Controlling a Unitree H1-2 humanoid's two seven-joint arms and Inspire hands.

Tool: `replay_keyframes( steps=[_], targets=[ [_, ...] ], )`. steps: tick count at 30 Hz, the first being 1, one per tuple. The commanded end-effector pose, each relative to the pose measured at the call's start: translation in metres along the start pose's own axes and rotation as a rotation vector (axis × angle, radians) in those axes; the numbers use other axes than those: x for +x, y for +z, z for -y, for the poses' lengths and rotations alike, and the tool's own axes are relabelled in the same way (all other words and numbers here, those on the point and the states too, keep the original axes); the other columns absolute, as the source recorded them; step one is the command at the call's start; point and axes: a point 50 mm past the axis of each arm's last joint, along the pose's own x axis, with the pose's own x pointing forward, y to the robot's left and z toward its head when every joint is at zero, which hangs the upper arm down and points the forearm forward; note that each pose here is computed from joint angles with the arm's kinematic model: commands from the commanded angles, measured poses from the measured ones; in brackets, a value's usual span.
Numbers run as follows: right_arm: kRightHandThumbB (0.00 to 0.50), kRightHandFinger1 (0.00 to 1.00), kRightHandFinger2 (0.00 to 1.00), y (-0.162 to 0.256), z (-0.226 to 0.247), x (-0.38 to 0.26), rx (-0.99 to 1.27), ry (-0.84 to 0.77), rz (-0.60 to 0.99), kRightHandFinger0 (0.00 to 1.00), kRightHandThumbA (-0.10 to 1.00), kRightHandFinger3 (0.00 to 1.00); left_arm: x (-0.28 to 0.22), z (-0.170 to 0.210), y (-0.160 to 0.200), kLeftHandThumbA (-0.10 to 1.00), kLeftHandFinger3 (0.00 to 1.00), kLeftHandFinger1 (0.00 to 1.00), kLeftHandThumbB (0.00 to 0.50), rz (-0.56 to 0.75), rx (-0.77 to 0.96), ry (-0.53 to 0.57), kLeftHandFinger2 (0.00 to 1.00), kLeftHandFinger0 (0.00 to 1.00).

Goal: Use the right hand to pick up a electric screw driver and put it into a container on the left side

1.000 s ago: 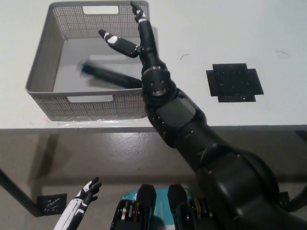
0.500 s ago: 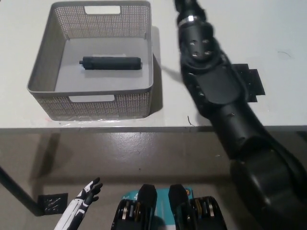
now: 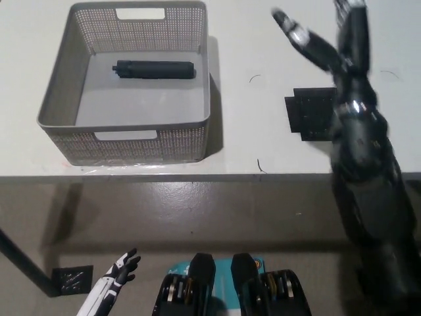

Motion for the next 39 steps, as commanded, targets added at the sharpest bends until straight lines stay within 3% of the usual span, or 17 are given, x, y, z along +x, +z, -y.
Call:
replay_keyframes(
  steps=[1, 6, 12, 18, 22, 25, 29, 33, 39],
  targets=[
    [0.331, 1.00, 1.00, 0.055, 0.052, -0.062, 0.052, 0.071, 0.182, 1.00, 0.94, 1.00, -0.001, -0.011, 0.005, 1.00, 1.00, 1.00, 0.211, 0.071, 0.005, 0.026, 1.00, 1.00],
    [0.270, 1.00, 1.00, 0.018, 0.048, -0.142, 0.041, 0.067, 0.036, 1.00, 1.00, 1.00, -0.001, -0.011, 0.003, 1.00, 1.00, 1.00, 0.186, 0.069, -0.007, 0.046, 1.00, 1.00],
    [0.336, 1.00, 1.00, -0.030, 0.047, -0.204, 0.115, 0.028, -0.187, 1.00, 0.97, 1.00, -0.001, -0.012, 0.001, 1.00, 1.00, 1.00, 0.185, 0.069, -0.022, 0.062, 1.00, 1.00],
    [0.324, 1.00, 1.00, -0.076, 0.056, -0.251, 0.076, 0.045, -0.328, 1.00, 1.00, 1.00, 0.007, -0.011, 0.006, 1.00, 1.00, 1.00, 0.203, 0.091, -0.035, 0.093, 1.00, 1.00],
    [0.300, 1.00, 1.00, -0.095, 0.062, -0.268, 0.092, 0.033, -0.368, 1.00, 0.94, 1.00, 0.006, -0.008, 0.009, 1.00, 1.00, 1.00, 0.192, 0.096, -0.050, 0.109, 1.00, 1.00],
    [0.354, 1.00, 1.00, -0.106, 0.067, -0.277, 0.095, 0.006, -0.413, 1.00, 0.95, 1.00, 0.009, -0.007, 0.012, 1.00, 1.00, 1.00, 0.184, 0.104, -0.067, 0.119, 1.00, 1.00],
    [0.368, 1.00, 1.00, -0.114, 0.071, -0.280, 0.088, 0.002, -0.432, 1.00, 0.95, 1.00, 0.011, -0.007, 0.014, 1.00, 1.00, 1.00, 0.184, 0.114, -0.067, 0.137, 1.00, 1.00],
    [0.329, 1.00, 1.00, -0.121, 0.074, -0.283, 0.083, 0.004, -0.453, 1.00, 0.92, 1.00, 0.010, -0.010, 0.013, 1.00, 1.00, 1.00, 0.173, 0.118, -0.082, 0.146, 1.00, 1.00],
    [0.315, 1.00, 1.00, -0.128, 0.077, -0.288, 0.044, 0.017, -0.486, 1.00, 0.94, 1.00, 0.007, -0.011, 0.006, 1.00, 1.00, 1.00, 0.183, 0.103, -0.109, 0.167, 1.00, 1.00]
  ],
)
